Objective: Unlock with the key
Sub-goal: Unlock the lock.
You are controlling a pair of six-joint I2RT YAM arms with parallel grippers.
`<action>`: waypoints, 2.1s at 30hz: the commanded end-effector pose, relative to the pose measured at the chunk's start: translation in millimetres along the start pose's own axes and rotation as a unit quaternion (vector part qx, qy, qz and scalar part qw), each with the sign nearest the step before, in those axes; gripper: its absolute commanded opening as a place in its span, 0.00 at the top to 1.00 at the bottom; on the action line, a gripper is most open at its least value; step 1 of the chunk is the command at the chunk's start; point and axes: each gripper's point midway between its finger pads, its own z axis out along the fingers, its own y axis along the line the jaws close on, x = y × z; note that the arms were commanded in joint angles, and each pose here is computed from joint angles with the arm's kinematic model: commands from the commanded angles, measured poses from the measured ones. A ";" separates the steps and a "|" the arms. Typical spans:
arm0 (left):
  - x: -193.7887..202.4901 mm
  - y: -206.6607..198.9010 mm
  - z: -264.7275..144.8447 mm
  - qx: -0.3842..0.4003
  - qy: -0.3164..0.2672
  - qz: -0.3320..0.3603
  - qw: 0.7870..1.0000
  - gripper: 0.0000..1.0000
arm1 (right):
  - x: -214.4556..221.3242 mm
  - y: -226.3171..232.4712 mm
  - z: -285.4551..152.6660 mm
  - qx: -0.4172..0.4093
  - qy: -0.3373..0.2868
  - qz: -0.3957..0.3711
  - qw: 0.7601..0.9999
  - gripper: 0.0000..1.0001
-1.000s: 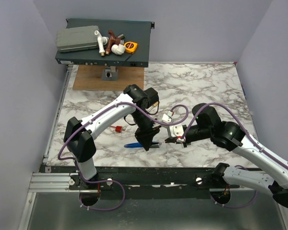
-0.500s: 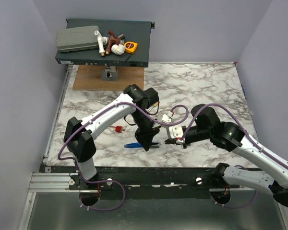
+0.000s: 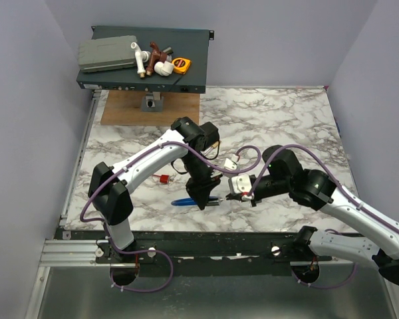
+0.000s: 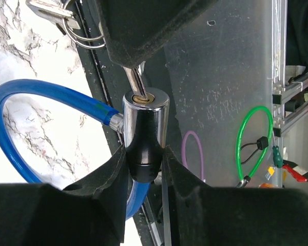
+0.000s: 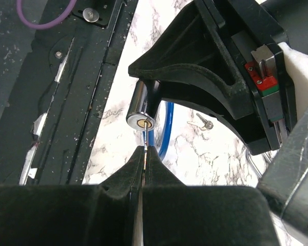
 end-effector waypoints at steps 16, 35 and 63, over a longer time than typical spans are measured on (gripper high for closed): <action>-36.3 -12.7 -26.8 0.001 -0.069 -0.024 0.997 1.00 | -9.1 -13.2 7.4 0.026 -0.005 -0.031 0.999 0.99; -87.8 -19.4 -44.4 0.020 -0.157 -0.020 0.987 1.00 | -7.7 -22.2 19.1 0.054 -0.023 -0.042 0.997 0.99; -75.5 -26.9 -63.2 0.003 -0.162 0.007 0.987 1.00 | -62.6 -32.2 -5.3 0.037 -0.050 -0.042 0.997 0.31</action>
